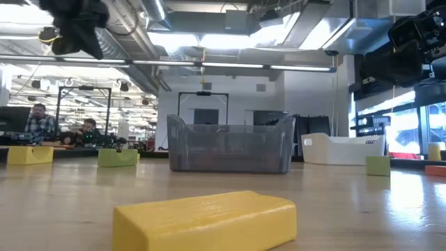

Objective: Sort & place blocks by color
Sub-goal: Put the top left green block into the transparent bin

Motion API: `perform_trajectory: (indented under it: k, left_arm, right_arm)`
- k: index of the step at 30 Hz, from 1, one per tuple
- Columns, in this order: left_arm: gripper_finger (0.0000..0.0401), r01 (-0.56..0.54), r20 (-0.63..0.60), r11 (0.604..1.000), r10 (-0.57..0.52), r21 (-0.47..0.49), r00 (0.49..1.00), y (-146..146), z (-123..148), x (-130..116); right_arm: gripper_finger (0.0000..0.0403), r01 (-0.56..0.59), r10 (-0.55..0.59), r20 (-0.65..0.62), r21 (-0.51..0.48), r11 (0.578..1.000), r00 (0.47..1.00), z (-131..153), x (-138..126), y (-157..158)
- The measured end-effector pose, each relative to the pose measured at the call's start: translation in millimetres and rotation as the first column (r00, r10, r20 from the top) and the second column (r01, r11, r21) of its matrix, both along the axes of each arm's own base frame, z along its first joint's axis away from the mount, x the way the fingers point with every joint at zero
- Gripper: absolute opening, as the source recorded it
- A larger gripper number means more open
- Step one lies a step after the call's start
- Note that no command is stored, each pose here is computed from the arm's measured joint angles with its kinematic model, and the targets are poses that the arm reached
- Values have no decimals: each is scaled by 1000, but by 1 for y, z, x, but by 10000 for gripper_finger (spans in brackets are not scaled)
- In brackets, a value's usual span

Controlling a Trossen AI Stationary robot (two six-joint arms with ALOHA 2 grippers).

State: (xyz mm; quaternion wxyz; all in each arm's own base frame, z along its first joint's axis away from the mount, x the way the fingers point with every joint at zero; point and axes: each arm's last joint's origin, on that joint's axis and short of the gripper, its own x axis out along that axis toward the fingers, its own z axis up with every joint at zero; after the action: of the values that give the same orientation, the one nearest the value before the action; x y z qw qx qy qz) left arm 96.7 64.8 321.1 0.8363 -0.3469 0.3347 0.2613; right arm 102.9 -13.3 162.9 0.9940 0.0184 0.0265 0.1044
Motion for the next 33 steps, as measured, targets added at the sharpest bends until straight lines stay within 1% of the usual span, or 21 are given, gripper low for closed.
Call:
perform_trajectory:
  k: [2, 4, 7, 11, 15, 18, 22, 27, 31, 33]
  left_arm:
    - [0, 7, -68, 999, -10, -38, 998, 5, 4, 9]
    - [0, 27, -110, 998, -33, -56, 993, 8, 6, 16]
    - [0, 54, -100, 996, -60, -68, 993, 12, 10, 23]
    - [0, 62, -78, 995, -68, -74, 995, 13, 12, 25]
    - [0, -7, -66, 994, 0, -107, 998, 14, 12, 26]
    - [0, -106, -73, 983, 96, -150, 993, 15, 12, 25]
    - [2, -131, -91, 978, 118, -161, 989, 14, 11, 24]
    - [30, -136, -117, 974, 117, -180, 986, 15, 8, 26]
    - [65, -192, -148, 954, 160, -230, 976, 20, 3, 32]
    - [81, -203, -179, 948, 161, -247, 971, 22, 0, 35]
  right_arm:
    - [5, 0, 0, 0, 0, 1000, 1000, 0, 0, 0]
    - [5, 0, 0, 0, 0, 1000, 1000, 0, 0, 0]
    - [5, 0, 0, 0, 0, 1000, 1000, 0, 0, 0]
    - [5, 0, 0, 0, 0, 1000, 1000, 0, 0, 0]
    - [5, 0, 0, 0, 0, 1000, 1000, 0, 0, 0]
    - [5, 0, 0, 0, 0, 1000, 1000, 0, 0, 0]
    - [5, 0, 0, 0, 0, 1000, 1000, 0, 0, 0]
    - [5, 0, 0, 0, 0, 1000, 1000, 0, 0, 0]
    - [5, 0, 0, 0, 0, 1000, 1000, 0, 0, 0]
    - [5, 0, 0, 0, 0, 1000, 1000, 0, 0, 0]
